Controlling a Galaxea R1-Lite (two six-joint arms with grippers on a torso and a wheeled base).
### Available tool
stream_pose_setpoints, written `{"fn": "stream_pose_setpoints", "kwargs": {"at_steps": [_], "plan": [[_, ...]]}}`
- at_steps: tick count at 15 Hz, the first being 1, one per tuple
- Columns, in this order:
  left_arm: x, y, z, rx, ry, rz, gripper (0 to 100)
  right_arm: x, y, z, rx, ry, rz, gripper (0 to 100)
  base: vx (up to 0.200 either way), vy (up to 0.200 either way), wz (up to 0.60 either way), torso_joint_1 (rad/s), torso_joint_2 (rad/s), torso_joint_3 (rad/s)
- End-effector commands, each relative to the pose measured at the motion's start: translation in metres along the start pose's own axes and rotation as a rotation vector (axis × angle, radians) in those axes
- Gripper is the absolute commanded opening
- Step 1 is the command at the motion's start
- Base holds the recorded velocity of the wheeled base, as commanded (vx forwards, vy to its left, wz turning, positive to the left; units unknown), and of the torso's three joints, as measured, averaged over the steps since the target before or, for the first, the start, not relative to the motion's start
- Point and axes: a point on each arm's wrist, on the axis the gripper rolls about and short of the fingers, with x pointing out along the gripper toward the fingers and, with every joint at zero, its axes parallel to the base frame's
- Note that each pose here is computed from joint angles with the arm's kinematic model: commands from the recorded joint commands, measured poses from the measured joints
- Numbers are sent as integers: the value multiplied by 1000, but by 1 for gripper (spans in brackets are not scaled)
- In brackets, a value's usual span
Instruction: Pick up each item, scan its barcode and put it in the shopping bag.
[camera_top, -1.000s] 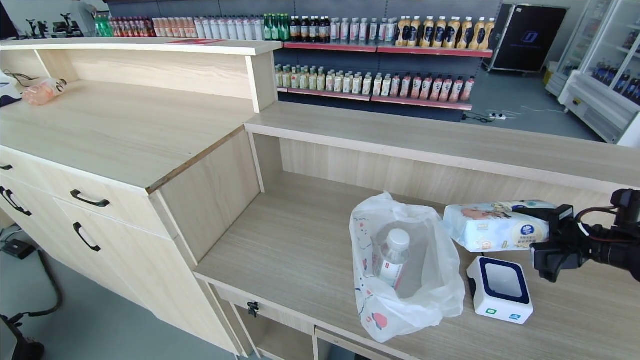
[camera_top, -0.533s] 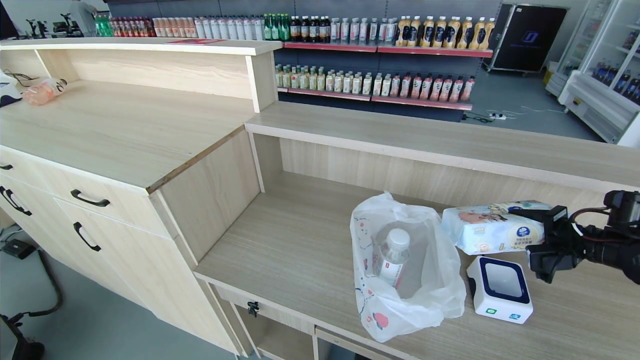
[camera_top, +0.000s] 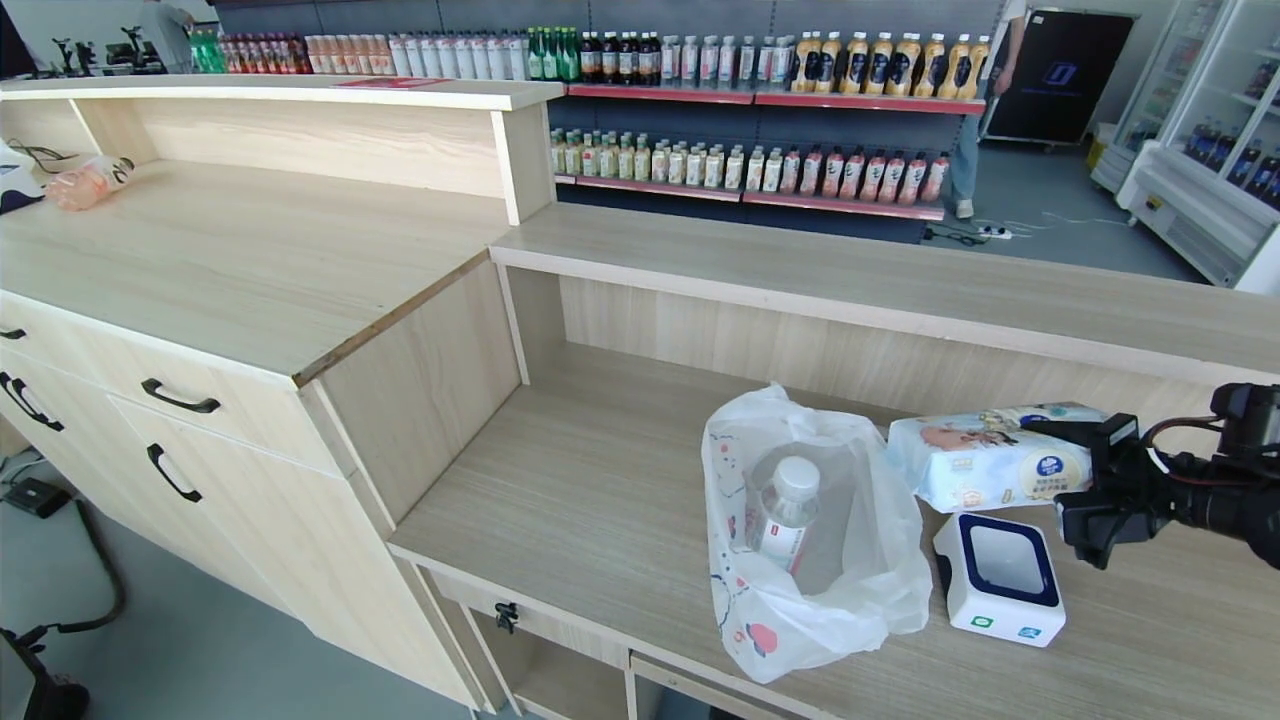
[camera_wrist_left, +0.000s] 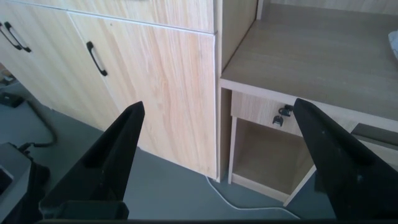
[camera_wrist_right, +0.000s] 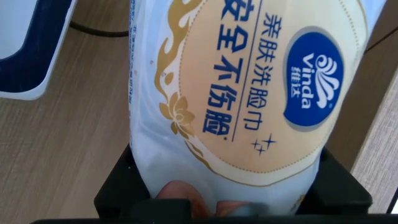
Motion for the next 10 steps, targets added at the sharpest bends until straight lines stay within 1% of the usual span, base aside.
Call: {"fn": "stream_pose_setpoints", "kwargs": {"at_steps": [1,7,10], "plan": [[0,0,0,0,0,1,100,-4,-2,-2,-5,11,-6,0,0,0,0,0,0,0],[0,0,0,0,0,2,100,-16,0,-11,-9,49,2,0,0,0,0,0,0,0],[0,0,0,0,0,1,100,-18,-1,-11,-12,51,1,0,0,0,0,0,0,0]]}}
